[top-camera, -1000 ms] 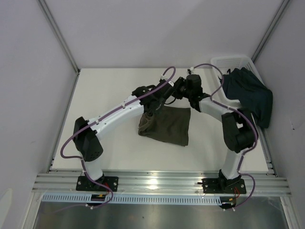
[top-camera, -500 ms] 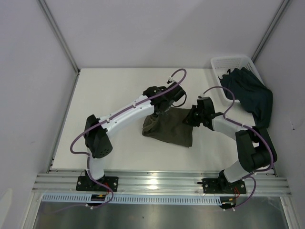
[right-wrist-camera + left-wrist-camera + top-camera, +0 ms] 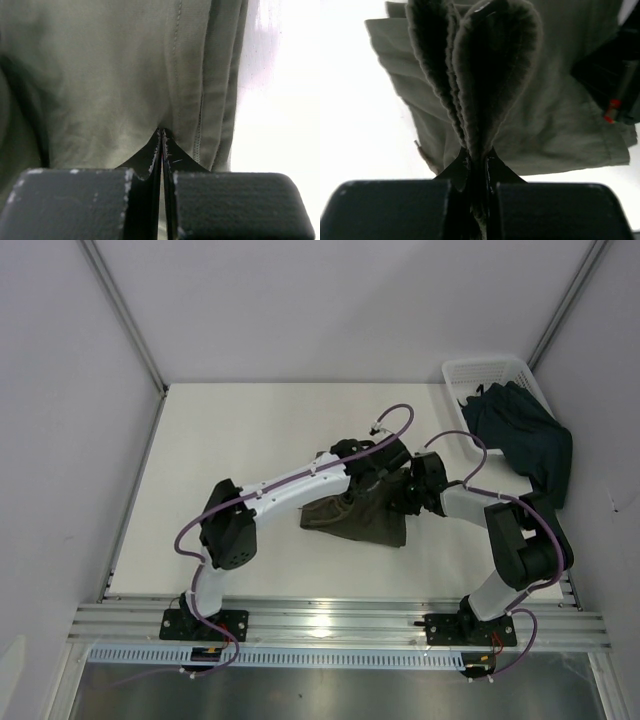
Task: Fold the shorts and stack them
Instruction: Fold the shorts
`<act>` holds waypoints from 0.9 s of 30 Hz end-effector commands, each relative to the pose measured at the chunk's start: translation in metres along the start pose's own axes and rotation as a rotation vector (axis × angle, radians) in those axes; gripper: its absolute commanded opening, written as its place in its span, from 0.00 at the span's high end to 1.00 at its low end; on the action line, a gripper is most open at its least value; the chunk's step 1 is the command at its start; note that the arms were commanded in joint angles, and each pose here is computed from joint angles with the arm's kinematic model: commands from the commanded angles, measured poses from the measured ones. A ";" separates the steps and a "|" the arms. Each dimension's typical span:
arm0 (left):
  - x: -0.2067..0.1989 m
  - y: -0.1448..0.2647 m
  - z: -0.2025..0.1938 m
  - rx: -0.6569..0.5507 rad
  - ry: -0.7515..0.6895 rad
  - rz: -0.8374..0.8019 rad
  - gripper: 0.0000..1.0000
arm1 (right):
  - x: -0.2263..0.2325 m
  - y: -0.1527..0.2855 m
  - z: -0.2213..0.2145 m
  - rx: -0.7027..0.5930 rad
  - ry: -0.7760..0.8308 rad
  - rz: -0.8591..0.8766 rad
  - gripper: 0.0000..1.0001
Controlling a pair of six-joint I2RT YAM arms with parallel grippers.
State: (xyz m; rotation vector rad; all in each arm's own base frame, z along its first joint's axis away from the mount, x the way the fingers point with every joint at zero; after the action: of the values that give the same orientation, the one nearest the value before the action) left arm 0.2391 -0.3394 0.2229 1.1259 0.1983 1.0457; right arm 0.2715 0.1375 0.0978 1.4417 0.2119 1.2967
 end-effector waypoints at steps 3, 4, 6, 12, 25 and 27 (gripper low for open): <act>-0.023 0.004 0.027 -0.085 0.114 -0.108 0.99 | -0.016 -0.007 -0.006 -0.008 -0.003 -0.064 1.00; -0.024 0.005 0.030 -0.092 0.132 -0.127 0.99 | -0.017 -0.007 -0.007 -0.005 -0.003 -0.067 1.00; -0.028 0.004 0.032 -0.099 0.146 -0.148 0.98 | -0.018 -0.008 -0.008 -0.004 -0.004 -0.074 1.00; -0.035 -0.002 0.035 -0.112 0.188 -0.170 0.95 | -0.019 -0.005 -0.008 -0.012 -0.001 -0.091 1.00; -0.058 -0.034 0.034 -0.117 0.242 -0.229 0.94 | -0.026 0.044 0.006 -0.184 0.000 -0.267 0.99; -0.059 -0.038 0.031 -0.112 0.243 -0.228 0.94 | -0.023 0.054 0.009 -0.213 0.005 -0.252 0.98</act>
State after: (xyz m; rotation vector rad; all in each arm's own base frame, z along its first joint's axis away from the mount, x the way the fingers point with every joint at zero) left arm 0.2474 -0.3959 0.1874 0.9184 0.4207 0.9785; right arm 0.2513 0.1105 0.1153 1.2793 0.2366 1.1261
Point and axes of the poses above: each gripper's point midway between its finger pads, its own y axis back along the fingers, its own x axis along the line the jaws close on, z = x × y, the point moved 10 cm from there along y, back along the fingers, and after that the axes turned 14 degrees about -y, right-handed, at the moved point
